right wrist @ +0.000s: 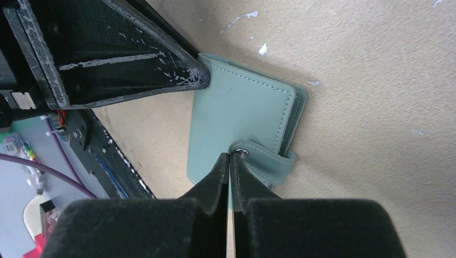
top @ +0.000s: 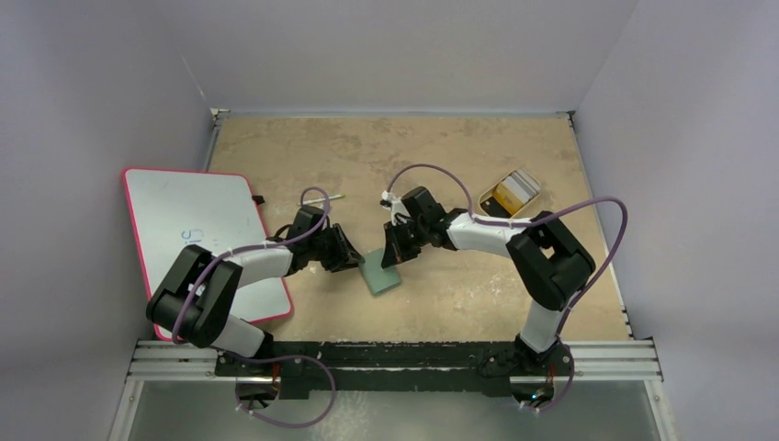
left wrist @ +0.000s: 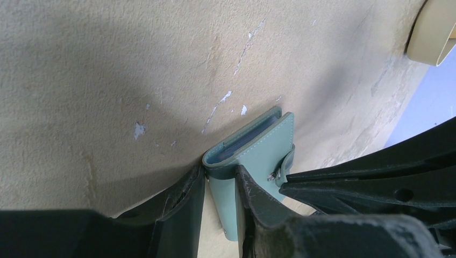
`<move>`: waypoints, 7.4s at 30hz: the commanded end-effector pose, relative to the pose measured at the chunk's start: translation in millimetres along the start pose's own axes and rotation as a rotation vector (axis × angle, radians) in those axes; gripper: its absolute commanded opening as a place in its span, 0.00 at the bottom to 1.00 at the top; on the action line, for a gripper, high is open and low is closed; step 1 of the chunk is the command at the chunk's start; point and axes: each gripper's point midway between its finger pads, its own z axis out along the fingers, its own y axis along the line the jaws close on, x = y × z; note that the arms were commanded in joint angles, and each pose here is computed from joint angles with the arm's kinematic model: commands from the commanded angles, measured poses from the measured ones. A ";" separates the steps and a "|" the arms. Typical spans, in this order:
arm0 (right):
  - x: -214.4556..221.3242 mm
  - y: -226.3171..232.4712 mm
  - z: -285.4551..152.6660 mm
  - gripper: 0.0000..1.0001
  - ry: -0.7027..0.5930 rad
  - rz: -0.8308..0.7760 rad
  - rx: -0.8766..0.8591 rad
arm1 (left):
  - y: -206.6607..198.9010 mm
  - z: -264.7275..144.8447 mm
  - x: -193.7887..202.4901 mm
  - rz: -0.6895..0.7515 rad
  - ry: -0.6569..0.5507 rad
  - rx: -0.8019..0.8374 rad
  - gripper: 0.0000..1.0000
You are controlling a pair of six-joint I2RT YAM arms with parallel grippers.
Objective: Put the credit cards into the card holder
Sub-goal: Close the card holder at the center of the board.
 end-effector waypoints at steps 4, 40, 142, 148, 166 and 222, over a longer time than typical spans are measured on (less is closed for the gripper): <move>-7.5 11.1 3.8 0.00 0.004 -0.049 -0.011 | -20.6 -0.3 -12.7 0.023 -0.029 0.059 0.26; 26.8 -4.5 12.8 0.00 0.179 -0.135 0.201 | -18.4 2.7 -13.6 0.006 -0.027 0.045 0.26; -17.9 13.2 -18.9 0.26 -0.053 -0.066 0.399 | -35.0 -4.9 -4.3 0.021 -0.046 0.018 0.19; -15.4 13.7 -20.1 0.28 -0.040 -0.088 0.519 | -33.2 -5.2 -4.1 0.020 -0.047 0.014 0.19; -11.4 13.0 -15.9 0.30 -0.024 -0.086 0.649 | -27.2 -18.1 -12.9 -0.025 -0.067 0.034 0.19; -8.3 19.7 -21.3 0.20 -0.052 -0.062 0.688 | -17.4 -10.7 0.2 -0.065 -0.013 0.082 0.19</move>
